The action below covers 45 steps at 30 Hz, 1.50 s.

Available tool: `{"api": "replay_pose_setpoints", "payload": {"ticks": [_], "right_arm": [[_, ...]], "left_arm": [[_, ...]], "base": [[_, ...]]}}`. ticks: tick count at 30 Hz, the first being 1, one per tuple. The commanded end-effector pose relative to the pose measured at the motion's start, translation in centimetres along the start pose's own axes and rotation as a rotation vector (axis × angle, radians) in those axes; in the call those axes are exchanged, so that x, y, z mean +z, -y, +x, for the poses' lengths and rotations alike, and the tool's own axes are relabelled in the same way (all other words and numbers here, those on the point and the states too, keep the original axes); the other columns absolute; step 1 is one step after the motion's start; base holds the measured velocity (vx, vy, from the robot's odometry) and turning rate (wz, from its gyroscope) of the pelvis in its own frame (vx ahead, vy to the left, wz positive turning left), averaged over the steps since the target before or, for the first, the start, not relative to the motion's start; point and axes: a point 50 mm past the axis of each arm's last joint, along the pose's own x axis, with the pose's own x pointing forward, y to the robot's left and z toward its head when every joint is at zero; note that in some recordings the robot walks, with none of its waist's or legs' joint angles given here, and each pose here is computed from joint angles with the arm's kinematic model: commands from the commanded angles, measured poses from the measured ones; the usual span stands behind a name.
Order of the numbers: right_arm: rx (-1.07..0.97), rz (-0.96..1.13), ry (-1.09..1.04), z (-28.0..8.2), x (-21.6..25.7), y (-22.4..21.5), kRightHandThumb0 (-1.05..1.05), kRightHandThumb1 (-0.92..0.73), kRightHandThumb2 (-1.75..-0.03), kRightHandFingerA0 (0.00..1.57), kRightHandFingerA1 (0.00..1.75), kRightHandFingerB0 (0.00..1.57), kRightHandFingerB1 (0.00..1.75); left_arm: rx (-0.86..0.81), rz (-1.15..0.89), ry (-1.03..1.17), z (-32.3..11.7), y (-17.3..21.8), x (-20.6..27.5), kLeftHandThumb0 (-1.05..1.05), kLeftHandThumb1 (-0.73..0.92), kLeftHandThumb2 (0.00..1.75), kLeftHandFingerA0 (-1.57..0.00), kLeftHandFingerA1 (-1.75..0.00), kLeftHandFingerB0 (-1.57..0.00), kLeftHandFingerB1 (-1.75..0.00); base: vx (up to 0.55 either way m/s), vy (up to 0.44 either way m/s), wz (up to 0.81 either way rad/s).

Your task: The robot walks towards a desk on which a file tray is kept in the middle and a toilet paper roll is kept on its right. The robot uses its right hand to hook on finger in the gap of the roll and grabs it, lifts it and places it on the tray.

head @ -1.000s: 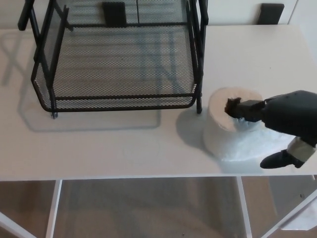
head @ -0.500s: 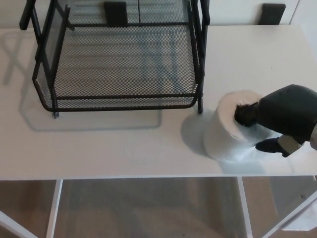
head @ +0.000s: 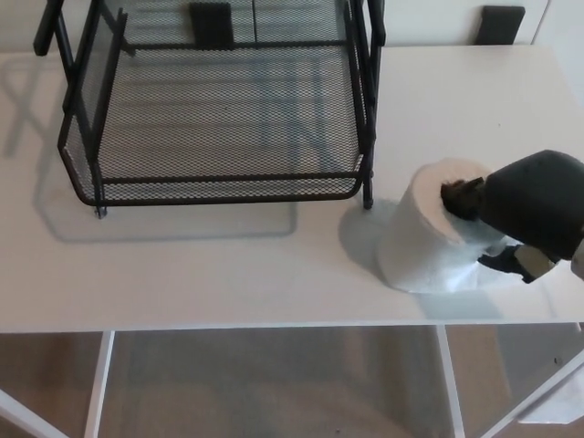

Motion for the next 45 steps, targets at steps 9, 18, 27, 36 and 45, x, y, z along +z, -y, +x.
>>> {"api": "replay_pose_setpoints", "payload": {"ticks": [9, 18, 27, 36, 45], "right_arm": [[-0.672, -0.143, -0.008, -2.7, -3.1, 12.6, -0.16, -0.62, -0.83, 1.01, 1.39, 0.9, 0.9], [-0.79, -0.132, 0.029, -0.9, -1.1, 21.5, -0.2, -0.62, -0.79, 0.95, 1.45, 0.85, 1.06], [-0.772, -0.144, 0.16, 2.0, 3.4, 24.1, -0.32, -0.57, -0.62, 0.95, 1.57, 0.94, 0.72], [-0.514, -0.051, 0.198, 6.7, 7.6, 23.9, -0.33, -0.58, -0.57, 0.85, 1.65, 0.92, 0.61], [-0.266, -0.049, 0.219, 11.0, 10.0, 20.2, -0.33, -0.58, -0.57, 0.82, 1.58, 0.9, 0.7]], "left_arm": [[-0.003, 0.109, 0.007, -0.3, -0.7, -0.1, -0.91, 0.73, 1.0, -0.33, -0.74, -0.15, -0.62], [-0.007, 0.113, 0.005, -0.3, -0.6, -0.3, -0.92, 0.72, 1.01, -0.33, -0.74, -0.16, -0.63], [-0.007, 0.103, 0.006, -0.2, -0.3, -0.2, -0.91, 0.92, 0.71, -0.39, -0.83, -0.14, -0.62], [-0.024, 0.065, 0.013, -0.2, -0.4, -0.4, -0.92, 0.71, 1.2, -0.4, -0.78, -0.07, -0.6], [-0.022, 0.033, 0.013, 0.0, 0.1, 0.3, -0.89, 0.92, 0.72, -0.33, -0.84, -0.12, -0.63]], "base": [[0.0, 0.0, 0.0], [0.0, 0.0, 0.0], [0.0, 0.0, 0.0], [0.0, 0.0, 0.0], [0.0, 0.0, 0.0]]}}
